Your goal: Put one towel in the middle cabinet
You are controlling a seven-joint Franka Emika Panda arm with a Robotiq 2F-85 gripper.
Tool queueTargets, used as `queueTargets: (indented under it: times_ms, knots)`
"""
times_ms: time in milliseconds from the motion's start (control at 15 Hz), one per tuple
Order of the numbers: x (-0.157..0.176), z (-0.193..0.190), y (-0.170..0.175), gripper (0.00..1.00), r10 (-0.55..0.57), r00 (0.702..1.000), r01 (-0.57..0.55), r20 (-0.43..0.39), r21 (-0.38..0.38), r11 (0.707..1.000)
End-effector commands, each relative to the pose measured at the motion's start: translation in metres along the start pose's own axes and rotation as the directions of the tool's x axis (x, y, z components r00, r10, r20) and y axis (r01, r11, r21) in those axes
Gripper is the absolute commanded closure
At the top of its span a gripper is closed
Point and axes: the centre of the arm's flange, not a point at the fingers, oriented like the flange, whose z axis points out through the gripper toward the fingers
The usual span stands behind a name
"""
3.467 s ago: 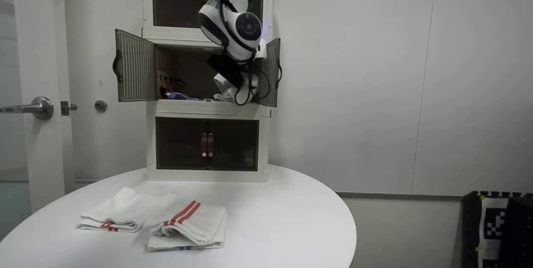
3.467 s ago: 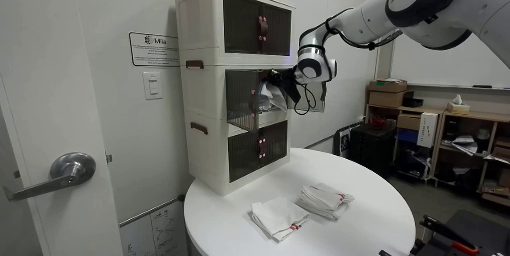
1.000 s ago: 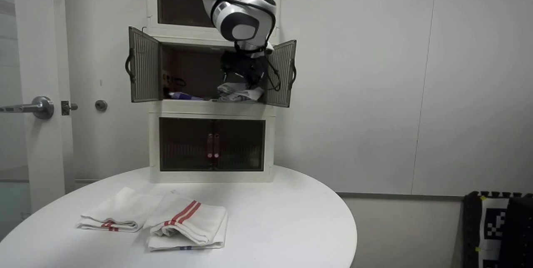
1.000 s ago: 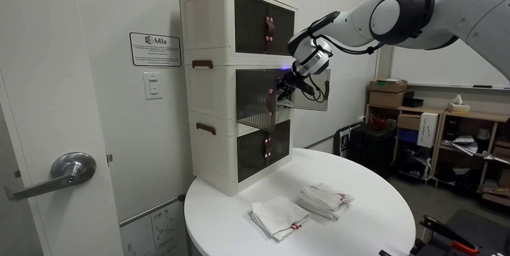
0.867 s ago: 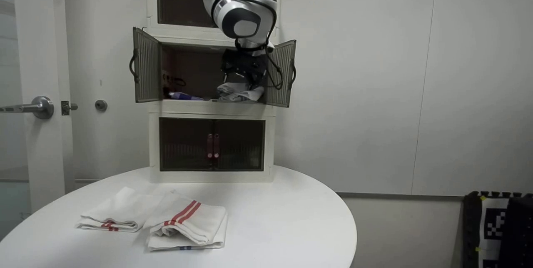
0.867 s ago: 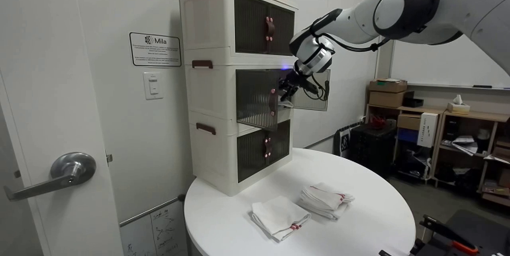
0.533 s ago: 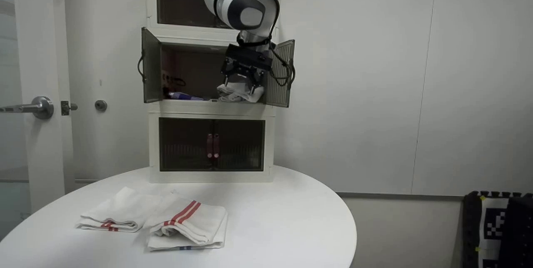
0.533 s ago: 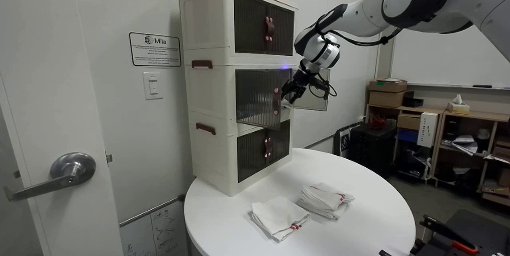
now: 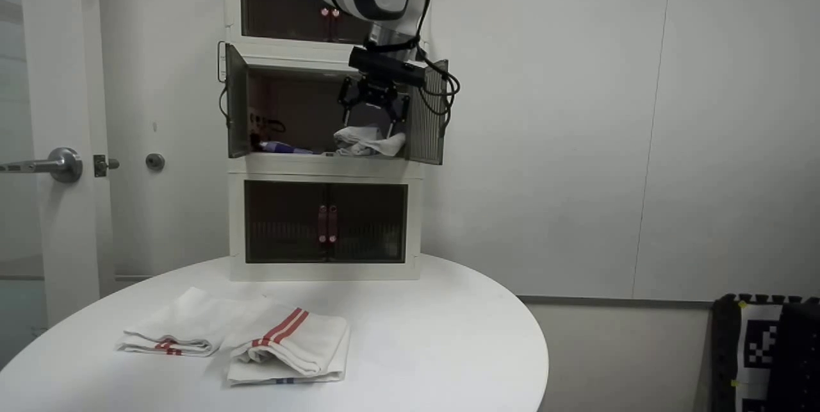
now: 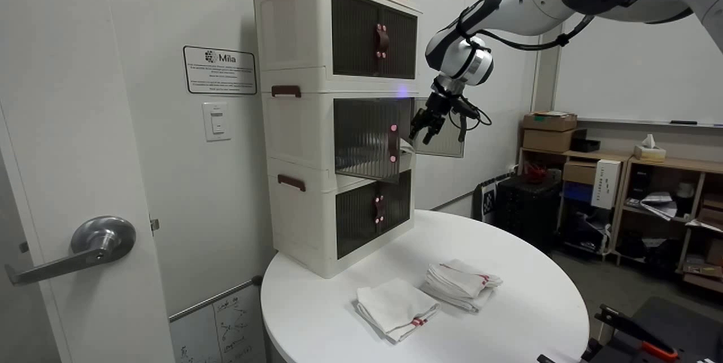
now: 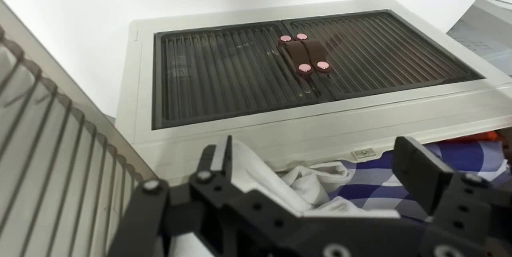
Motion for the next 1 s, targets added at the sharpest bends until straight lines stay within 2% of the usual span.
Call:
queueTargets:
  times_ms: [0, 133, 333, 600, 867, 933]
  knots:
    - [-0.011, 0.012, -0.026, 0.00, 0.033, 0.999, -0.034, -0.012, -0.026, 0.999]
    - [-0.007, 0.033, -0.031, 0.00, 0.118, 0.990, -0.120, -0.082, -0.018, 0.993]
    - [-0.002, 0.057, -0.035, 0.00, 0.268, 0.947, -0.272, -0.178, 0.001, 0.962]
    - [-0.006, 0.067, -0.029, 0.00, 0.434, 0.859, -0.453, -0.273, -0.007, 0.891]
    - [-0.013, 0.064, -0.020, 0.00, 0.528, 0.755, -0.580, -0.389, -0.020, 0.814]
    - [-0.013, 0.064, -0.020, 0.25, 0.539, 0.736, -0.596, -0.409, -0.016, 0.803]
